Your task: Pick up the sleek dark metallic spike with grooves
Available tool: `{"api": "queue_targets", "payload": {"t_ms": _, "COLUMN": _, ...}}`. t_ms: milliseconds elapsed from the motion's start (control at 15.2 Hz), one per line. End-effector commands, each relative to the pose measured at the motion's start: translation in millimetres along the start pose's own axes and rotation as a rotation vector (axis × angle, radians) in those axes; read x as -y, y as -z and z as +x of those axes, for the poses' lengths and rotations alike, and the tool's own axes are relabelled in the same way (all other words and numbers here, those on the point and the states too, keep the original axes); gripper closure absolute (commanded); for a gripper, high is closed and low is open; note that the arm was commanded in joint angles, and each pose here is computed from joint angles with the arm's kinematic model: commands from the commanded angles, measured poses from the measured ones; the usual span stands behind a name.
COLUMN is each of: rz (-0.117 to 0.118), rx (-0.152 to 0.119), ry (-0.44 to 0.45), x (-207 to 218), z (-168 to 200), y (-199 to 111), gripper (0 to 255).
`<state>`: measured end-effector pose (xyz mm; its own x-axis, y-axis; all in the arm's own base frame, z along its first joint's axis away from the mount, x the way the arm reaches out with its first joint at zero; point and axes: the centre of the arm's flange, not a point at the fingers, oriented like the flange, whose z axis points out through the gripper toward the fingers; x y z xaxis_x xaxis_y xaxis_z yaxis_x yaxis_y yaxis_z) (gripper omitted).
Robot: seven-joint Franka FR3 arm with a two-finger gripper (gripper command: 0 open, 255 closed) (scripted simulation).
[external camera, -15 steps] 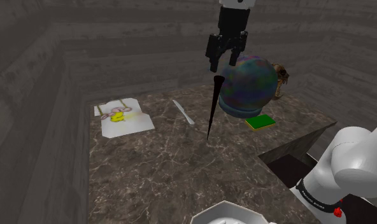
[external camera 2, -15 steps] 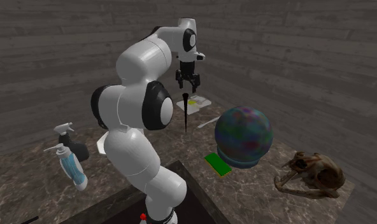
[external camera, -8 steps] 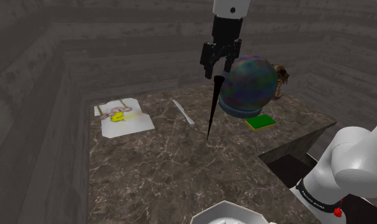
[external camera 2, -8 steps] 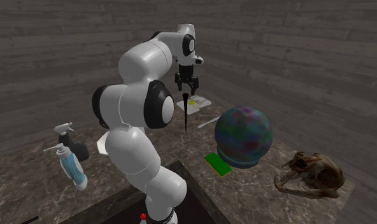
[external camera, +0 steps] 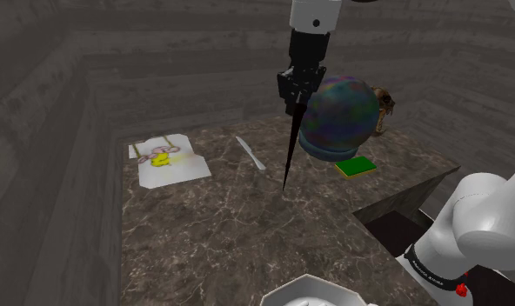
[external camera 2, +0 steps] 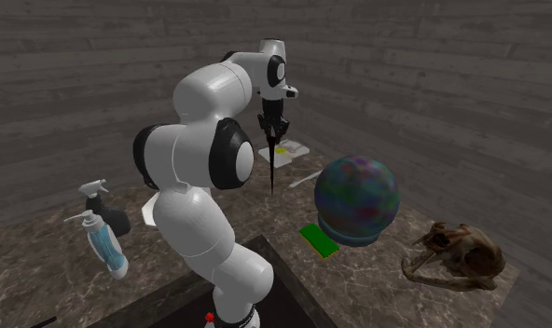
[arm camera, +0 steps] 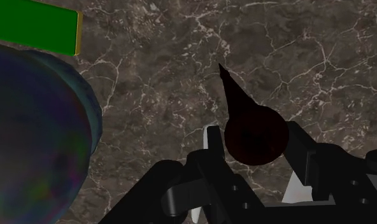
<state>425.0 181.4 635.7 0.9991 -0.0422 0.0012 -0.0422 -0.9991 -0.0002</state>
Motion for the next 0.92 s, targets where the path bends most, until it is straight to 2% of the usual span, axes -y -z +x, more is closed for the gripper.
{"api": "queue_targets", "payload": {"t_ms": 0, "rz": 0.0, "rx": 0.001, "ry": 0.0, "x": 0.0, "z": 0.1, "y": -0.4, "gripper": 255}}
{"api": "queue_targets", "payload": {"t_ms": 264, "rz": 0.0, "rx": 0.001, "ry": 0.0, "x": 0.2, "z": -0.4, "y": -0.4, "gripper": 255}}
{"api": "queue_targets", "payload": {"t_ms": 858, "rz": 0.0, "rx": 0.001, "ry": 0.0, "x": 0.2, "z": -0.3, "y": 47.2, "gripper": 255}}
